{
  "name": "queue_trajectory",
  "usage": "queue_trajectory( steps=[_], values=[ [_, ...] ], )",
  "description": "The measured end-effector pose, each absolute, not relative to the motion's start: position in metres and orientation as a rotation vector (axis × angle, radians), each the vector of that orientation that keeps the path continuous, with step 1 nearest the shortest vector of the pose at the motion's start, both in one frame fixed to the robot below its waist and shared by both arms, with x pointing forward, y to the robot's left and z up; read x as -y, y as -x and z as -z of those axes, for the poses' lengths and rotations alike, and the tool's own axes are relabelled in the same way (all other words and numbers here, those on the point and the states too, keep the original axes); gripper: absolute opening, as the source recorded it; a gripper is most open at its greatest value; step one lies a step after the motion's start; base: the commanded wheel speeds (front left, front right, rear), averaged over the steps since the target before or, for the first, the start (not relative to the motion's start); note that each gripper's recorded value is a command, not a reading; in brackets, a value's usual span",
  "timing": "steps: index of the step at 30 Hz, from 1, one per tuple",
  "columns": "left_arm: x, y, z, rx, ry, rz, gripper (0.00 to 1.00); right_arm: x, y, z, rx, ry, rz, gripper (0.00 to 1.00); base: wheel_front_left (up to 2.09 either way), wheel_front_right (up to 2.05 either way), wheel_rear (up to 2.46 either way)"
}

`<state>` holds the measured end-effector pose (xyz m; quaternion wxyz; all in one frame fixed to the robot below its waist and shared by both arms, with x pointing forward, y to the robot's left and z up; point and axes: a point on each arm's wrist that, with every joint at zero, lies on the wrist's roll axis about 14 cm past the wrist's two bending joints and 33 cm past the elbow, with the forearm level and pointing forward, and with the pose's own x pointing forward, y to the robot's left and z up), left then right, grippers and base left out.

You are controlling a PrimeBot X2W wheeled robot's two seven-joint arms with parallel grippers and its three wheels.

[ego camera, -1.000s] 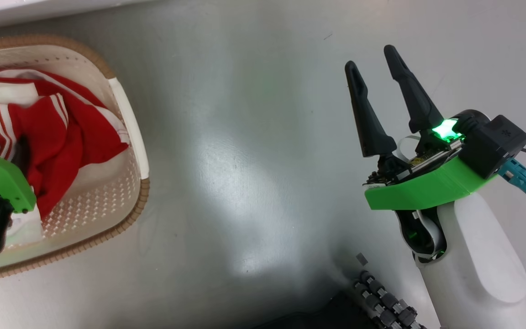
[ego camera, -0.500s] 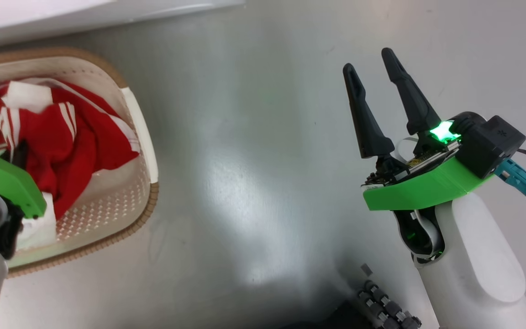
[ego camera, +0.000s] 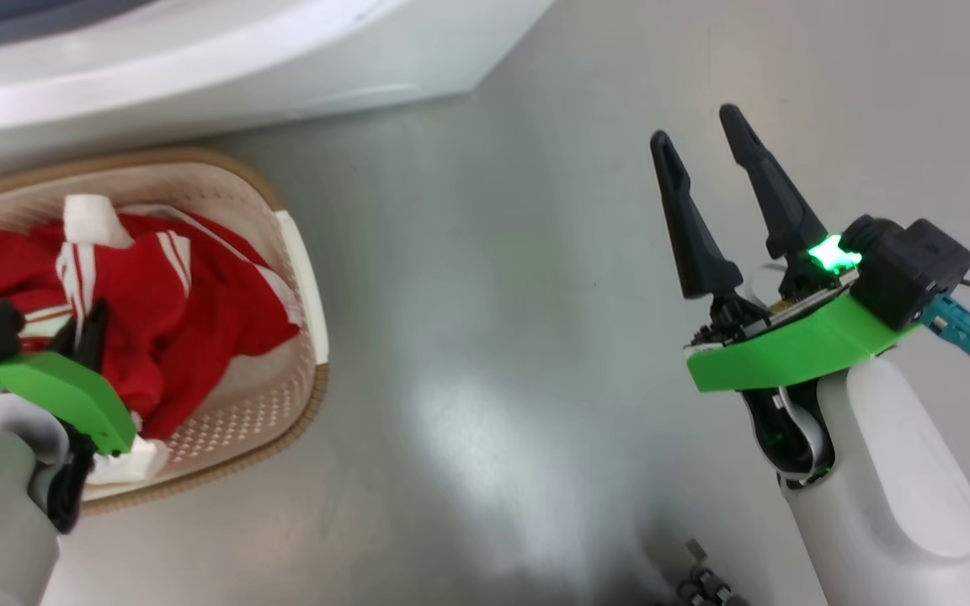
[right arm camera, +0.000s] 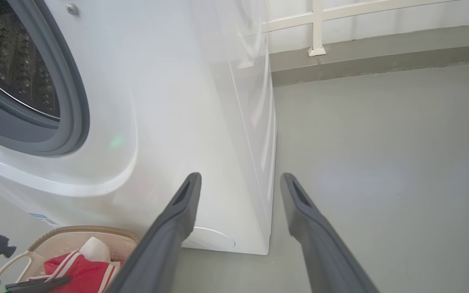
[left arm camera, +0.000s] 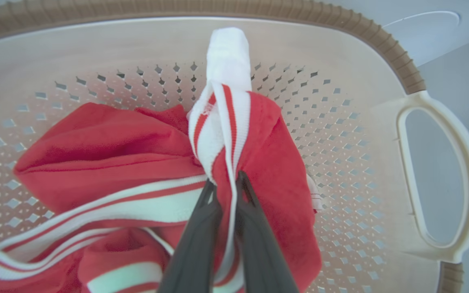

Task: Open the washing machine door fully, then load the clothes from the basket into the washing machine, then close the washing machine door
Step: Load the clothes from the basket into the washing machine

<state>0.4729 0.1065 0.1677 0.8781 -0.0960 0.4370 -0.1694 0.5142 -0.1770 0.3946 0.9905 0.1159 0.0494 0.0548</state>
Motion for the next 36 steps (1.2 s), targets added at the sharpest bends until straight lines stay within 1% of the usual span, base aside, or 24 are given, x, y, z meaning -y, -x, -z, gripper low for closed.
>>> queue_trajectory(
  steps=[9,15,22,36],
  values=[
    [-0.112,-0.475,-0.213,-0.815,0.217,0.348,0.00,0.173,-0.506,-0.420,-0.063,-0.251,-0.128,1.00,0.00,0.00,0.00],
    [-0.121,-0.485,-0.257,-0.696,0.257,0.314,0.00,0.168,-0.497,-0.439,-0.036,-0.255,-0.148,1.00,0.00,0.00,0.00],
    [-0.125,-0.471,-0.298,-0.596,0.264,0.311,0.00,0.164,-0.486,-0.463,0.004,-0.270,-0.166,1.00,0.00,0.00,0.00],
    [-0.122,-0.451,-0.391,-0.336,0.290,0.315,0.00,0.166,-0.450,-0.503,0.066,-0.274,-0.181,1.00,0.00,0.00,0.00]
  ],
)
